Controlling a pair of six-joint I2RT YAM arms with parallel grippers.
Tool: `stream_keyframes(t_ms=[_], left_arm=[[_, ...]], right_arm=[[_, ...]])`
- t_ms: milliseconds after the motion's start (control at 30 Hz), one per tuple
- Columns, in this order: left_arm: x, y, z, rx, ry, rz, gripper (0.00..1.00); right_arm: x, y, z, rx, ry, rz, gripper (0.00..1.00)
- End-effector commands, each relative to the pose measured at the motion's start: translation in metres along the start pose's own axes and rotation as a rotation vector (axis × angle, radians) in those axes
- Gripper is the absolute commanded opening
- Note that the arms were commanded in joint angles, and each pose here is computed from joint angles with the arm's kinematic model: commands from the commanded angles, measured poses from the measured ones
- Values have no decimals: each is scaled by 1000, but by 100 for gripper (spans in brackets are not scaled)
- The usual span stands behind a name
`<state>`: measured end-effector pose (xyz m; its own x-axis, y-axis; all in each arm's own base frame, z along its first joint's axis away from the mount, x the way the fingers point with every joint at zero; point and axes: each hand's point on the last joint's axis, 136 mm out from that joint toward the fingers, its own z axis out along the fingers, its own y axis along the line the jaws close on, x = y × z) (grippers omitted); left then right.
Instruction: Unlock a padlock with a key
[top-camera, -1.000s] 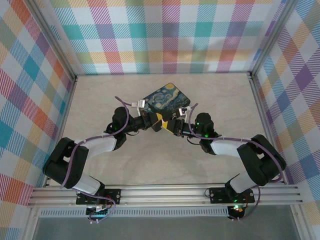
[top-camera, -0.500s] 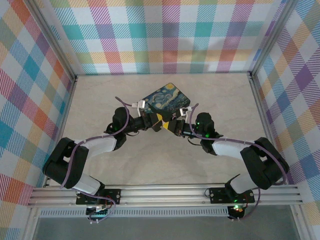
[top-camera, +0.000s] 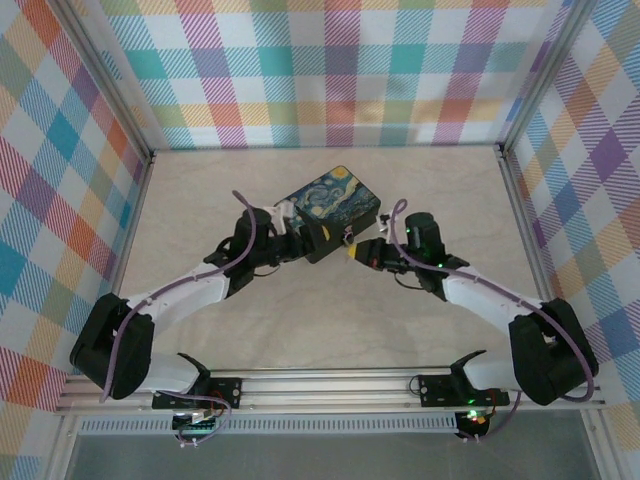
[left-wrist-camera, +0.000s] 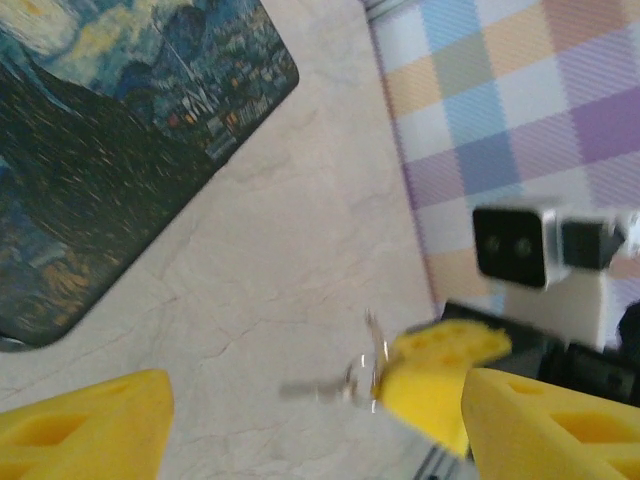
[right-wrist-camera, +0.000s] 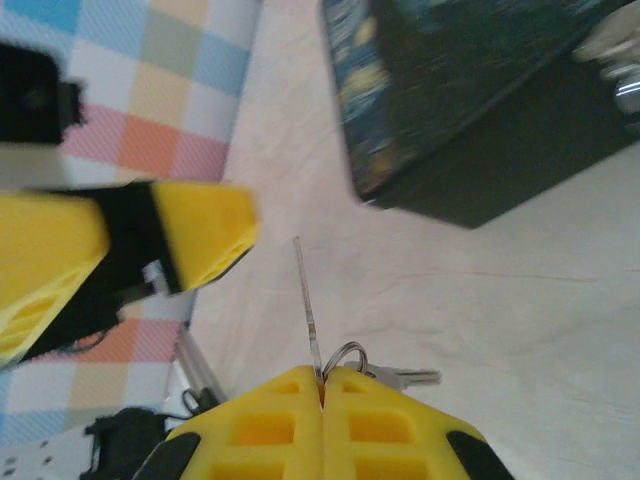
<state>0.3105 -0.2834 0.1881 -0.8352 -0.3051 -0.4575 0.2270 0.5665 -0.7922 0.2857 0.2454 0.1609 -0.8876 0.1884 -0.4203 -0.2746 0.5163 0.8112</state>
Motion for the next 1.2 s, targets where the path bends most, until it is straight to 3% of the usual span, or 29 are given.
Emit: stream_keyframes(t_ms=[0, 233, 567, 833, 1167], left_arm=[[18, 30, 2, -279, 9, 36, 77], [43, 34, 48, -503, 1, 135, 79], [38, 53, 113, -717, -147, 151, 78], [30, 75, 133, -860, -287, 132, 78], [15, 81, 147, -906, -418, 112, 74]], right_arm=[[-9, -24, -26, 121, 0, -22, 0], [-28, -82, -72, 311, -73, 113, 0], [-28, -96, -89, 381, -102, 147, 0], [-27, -100, -92, 391, -113, 152, 0], [-21, -101, -85, 346, -96, 157, 0]])
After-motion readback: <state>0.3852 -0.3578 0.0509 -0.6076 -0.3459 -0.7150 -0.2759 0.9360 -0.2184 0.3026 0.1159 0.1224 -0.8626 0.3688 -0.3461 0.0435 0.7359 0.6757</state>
